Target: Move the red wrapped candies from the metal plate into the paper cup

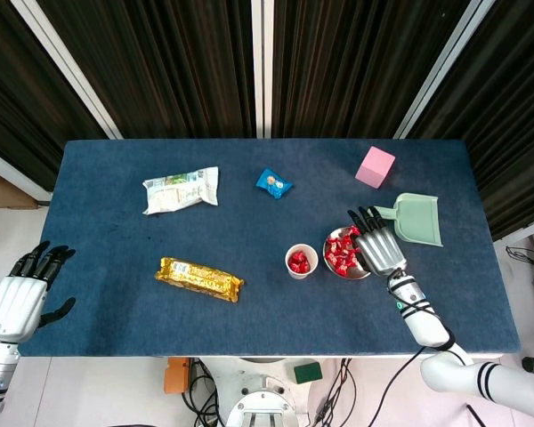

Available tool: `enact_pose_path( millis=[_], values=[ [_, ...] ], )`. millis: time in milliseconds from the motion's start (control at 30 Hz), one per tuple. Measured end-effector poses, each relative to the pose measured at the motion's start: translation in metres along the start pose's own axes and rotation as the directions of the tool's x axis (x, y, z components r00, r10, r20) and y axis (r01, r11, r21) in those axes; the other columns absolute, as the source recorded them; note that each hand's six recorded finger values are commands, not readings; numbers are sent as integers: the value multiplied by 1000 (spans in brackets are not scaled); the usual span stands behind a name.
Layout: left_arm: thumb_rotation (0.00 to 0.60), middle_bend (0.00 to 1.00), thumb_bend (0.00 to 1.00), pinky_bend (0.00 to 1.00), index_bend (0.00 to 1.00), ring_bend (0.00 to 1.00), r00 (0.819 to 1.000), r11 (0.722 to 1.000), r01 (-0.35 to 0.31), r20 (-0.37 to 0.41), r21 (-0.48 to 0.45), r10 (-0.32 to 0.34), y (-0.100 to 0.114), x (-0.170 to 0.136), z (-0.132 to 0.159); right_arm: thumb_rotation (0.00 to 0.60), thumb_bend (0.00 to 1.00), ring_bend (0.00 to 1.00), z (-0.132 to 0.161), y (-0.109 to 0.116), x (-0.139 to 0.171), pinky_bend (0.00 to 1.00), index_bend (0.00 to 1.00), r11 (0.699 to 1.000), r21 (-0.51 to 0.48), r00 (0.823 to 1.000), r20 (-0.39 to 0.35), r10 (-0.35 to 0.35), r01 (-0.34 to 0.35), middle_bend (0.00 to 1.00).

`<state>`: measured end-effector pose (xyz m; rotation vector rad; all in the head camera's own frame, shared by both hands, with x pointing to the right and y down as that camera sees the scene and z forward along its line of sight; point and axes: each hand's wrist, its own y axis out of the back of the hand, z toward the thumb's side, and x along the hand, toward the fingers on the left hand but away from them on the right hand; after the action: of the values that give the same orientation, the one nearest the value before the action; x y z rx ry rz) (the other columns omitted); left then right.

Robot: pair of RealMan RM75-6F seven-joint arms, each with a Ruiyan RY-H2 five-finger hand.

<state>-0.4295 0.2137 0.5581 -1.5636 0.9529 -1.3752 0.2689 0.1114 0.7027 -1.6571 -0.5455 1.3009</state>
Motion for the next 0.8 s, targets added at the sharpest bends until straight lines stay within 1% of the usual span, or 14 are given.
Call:
enact_pose_path(
  millis=[167,300,400,500,600,667,733,800],
  values=[
    [600,155,184,199,178,57,1000,1000,-2,0,0,2,0,0,0,600,463,0,24,26,-2,0,628,998,-4,996,-61,-57,57,58],
    [600,155,184,199,178,57,1000,1000,-3,-3,-2,3,1,0,-1,600,463,0,53,49,-2,0,635,994,5,986,-131,-103,105,60],
    [600,154,184,199,178,57,1000,1000,-3,-7,-4,3,1,0,-3,600,463,0,73,61,-3,0,635,991,21,976,-175,-127,132,62],
    [600,155,184,199,178,57,1000,1000,-5,-6,-5,5,1,0,-3,600,463,0,90,66,-5,0,636,989,36,969,-211,-132,142,62],
    [600,155,183,199,178,57,1000,1000,-8,-7,-7,8,2,-1,-3,600,465,0,107,66,-6,0,636,990,28,962,-241,-126,137,62],
    [600,155,183,199,178,57,1000,1000,-9,-8,-8,9,3,-1,-4,600,468,0,114,64,-7,0,620,991,27,960,-252,-121,132,63],
    [600,154,183,199,178,57,1000,1000,-8,-9,-10,8,3,-1,-5,600,467,0,119,60,-7,0,570,992,31,959,-262,-110,122,62],
    [600,155,183,199,178,57,1000,1000,-5,-12,-10,5,2,-1,-6,600,454,0,122,57,-8,0,483,993,35,958,-269,-99,113,57]
  ],
)
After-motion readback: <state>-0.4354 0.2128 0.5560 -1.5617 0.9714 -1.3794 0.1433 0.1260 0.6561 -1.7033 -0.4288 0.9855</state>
